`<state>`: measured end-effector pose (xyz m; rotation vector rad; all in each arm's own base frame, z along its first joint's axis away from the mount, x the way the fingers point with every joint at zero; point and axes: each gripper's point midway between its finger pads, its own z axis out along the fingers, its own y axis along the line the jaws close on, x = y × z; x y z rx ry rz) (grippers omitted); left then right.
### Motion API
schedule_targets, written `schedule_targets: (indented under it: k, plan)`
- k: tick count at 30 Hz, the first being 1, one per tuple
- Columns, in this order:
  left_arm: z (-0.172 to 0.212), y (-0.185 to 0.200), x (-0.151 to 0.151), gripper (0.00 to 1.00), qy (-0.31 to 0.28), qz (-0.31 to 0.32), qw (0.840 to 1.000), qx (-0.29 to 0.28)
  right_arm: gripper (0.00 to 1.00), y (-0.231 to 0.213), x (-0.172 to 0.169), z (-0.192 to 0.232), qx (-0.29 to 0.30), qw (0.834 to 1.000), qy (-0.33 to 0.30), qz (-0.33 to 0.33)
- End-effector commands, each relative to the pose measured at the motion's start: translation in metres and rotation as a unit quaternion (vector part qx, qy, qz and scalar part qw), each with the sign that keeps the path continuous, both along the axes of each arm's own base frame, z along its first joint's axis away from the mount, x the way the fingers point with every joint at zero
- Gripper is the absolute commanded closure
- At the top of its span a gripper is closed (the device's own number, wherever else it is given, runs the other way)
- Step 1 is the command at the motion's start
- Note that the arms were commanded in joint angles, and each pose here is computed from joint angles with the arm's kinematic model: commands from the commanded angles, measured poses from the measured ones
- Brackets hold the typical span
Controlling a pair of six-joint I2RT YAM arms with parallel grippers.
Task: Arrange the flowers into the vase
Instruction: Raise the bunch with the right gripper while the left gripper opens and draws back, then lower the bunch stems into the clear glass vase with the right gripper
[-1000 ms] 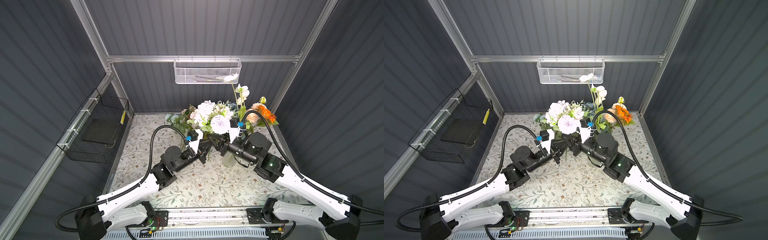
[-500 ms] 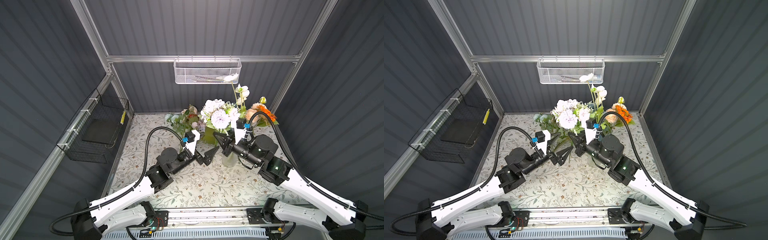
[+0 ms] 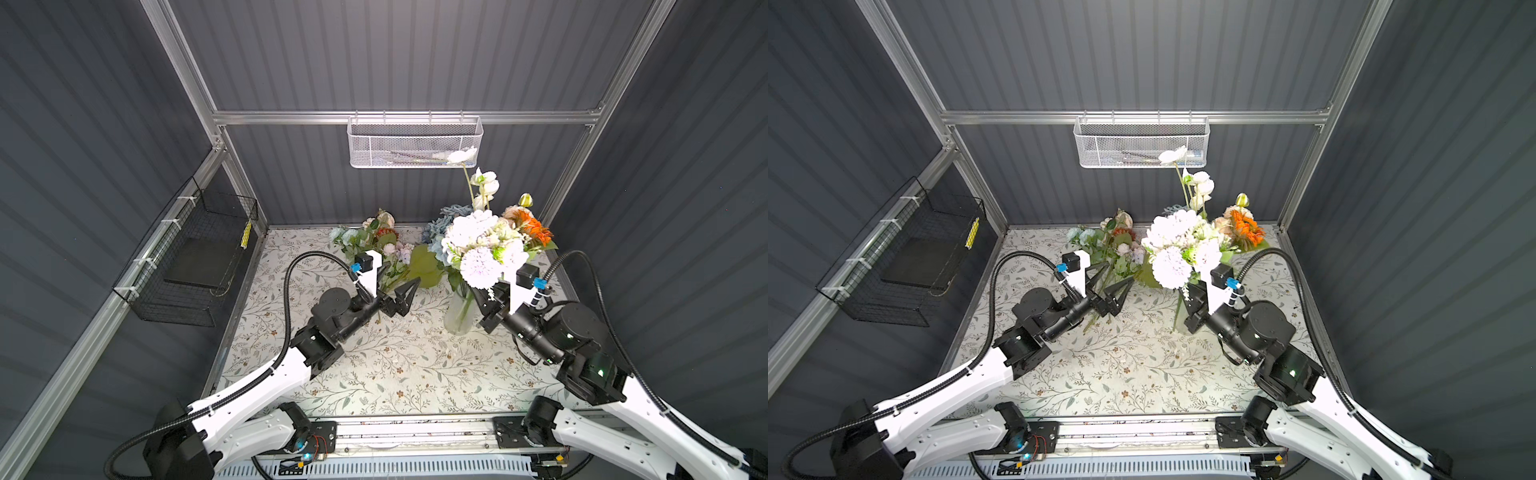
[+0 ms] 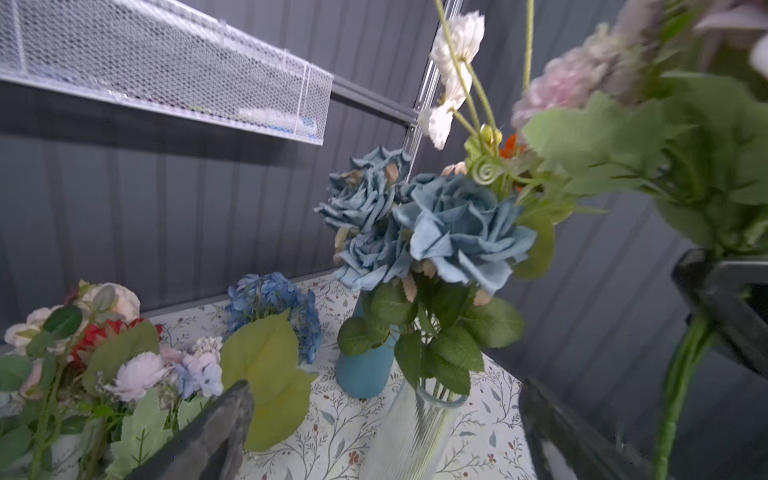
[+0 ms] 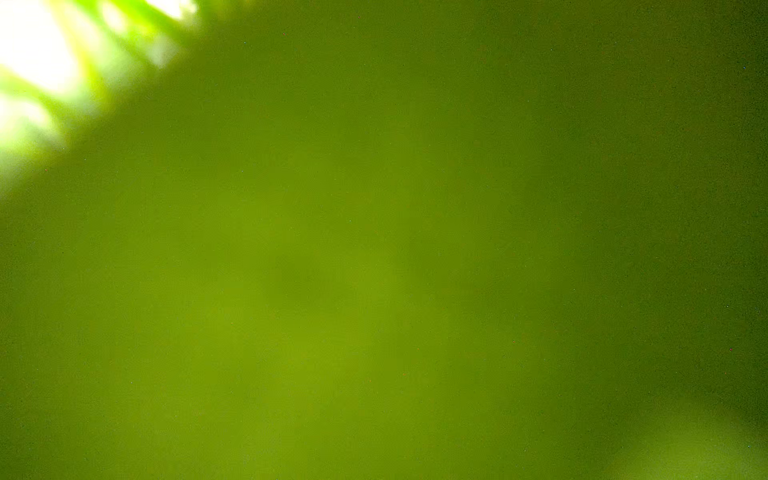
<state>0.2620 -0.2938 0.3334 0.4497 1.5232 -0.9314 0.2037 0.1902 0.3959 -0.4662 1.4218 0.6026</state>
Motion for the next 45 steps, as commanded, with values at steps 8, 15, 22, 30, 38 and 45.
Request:
schedule_targets:
  k: [8,15,22,30,38,45]
  plan:
    - [-0.009,-0.059,-0.009,0.01,0.036,-0.121,0.992,-0.005,1.00,-0.073,0.019,-0.028,-0.009,0.981,-0.060,-0.183]
    - [-0.020,-0.077,-0.020,0.01,0.043,-0.147,0.988,0.023,1.00,-0.090,0.029,-0.016,0.019,0.970,-0.097,-0.222]
    - [-0.036,-0.094,-0.021,0.01,0.059,-0.170,0.983,0.035,1.00,-0.062,0.014,0.005,0.023,0.982,-0.136,-0.131]
    - [-0.039,-0.105,0.002,0.01,0.040,-0.138,0.988,0.051,1.00,-0.024,0.002,-0.010,-0.008,0.985,-0.171,-0.034]
    - [-0.046,-0.093,0.041,0.01,0.082,-0.090,0.992,0.024,1.00,-0.004,0.017,-0.010,-0.070,0.966,-0.246,-0.041]
    - [-0.060,-0.069,0.051,0.01,0.114,-0.048,0.992,0.016,1.00,-0.004,0.027,0.006,-0.103,0.948,-0.292,-0.073]
